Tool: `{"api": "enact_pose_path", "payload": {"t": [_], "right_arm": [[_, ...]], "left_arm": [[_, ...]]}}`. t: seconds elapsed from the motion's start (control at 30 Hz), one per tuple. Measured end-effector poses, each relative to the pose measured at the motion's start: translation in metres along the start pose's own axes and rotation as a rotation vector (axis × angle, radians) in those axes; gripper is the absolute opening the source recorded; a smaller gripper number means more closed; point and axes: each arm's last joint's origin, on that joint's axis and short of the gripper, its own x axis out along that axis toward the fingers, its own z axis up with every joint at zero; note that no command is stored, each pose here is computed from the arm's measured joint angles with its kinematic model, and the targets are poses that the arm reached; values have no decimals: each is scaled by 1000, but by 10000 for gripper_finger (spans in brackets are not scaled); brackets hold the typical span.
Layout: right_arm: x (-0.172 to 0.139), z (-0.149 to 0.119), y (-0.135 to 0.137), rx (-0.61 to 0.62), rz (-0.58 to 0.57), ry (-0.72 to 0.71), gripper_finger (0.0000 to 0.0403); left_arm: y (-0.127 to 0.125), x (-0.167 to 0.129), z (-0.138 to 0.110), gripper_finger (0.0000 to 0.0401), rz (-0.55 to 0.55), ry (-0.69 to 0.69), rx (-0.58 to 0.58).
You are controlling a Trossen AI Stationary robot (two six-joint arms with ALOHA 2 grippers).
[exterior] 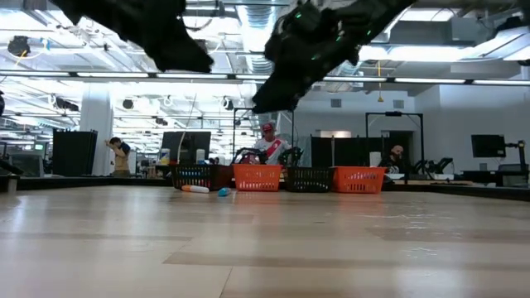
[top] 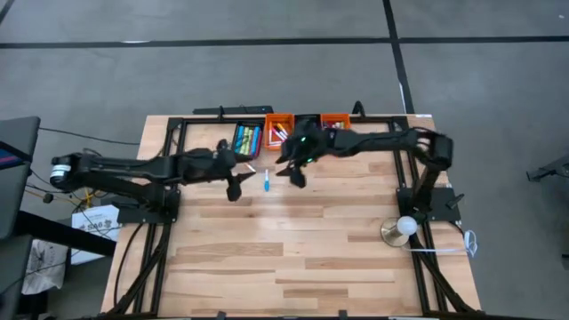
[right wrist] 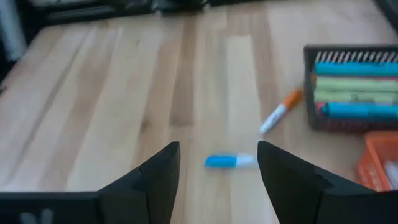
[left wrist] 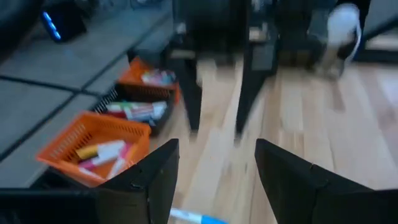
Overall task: Pick & Place Markers
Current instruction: Put the small orange highlighter pen into the left orange basket
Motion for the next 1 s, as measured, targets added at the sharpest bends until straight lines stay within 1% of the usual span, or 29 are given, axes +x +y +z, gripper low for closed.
{"api": "enact_pose_path", "payload": {"t": [0.1,0.17,0.23,0.33,0.43,0.53,0.6,0.83,0.93,1.0], "right_arm": [[33,-9,-2,28,-58,-23,200],[48,-14,-3,40,-81,-42,196],[58,-15,-3,51,-100,-83,192],[71,-15,-3,93,-114,-154,185],[84,-17,-2,104,-107,-193,178],[98,-18,0,100,-97,-180,170],[108,-21,1,105,-110,-151,164],[134,-29,-6,104,-232,-18,142],[138,-28,-9,88,-278,20,135],[140,-25,-10,84,-304,9,133]], "left_arm": [[4,-15,7,209,10,-51,-12],[6,-23,9,209,13,-69,-15],[8,-28,11,209,31,-86,-19],[11,-33,12,209,88,-103,-19],[12,-33,12,209,138,-97,15],[12,-32,12,209,152,-92,29],[14,-31,11,209,160,-90,27],[20,-30,12,209,193,-89,15],[22,-30,12,209,198,-89,13],[22,-30,12,209,198,-89,13]]}}
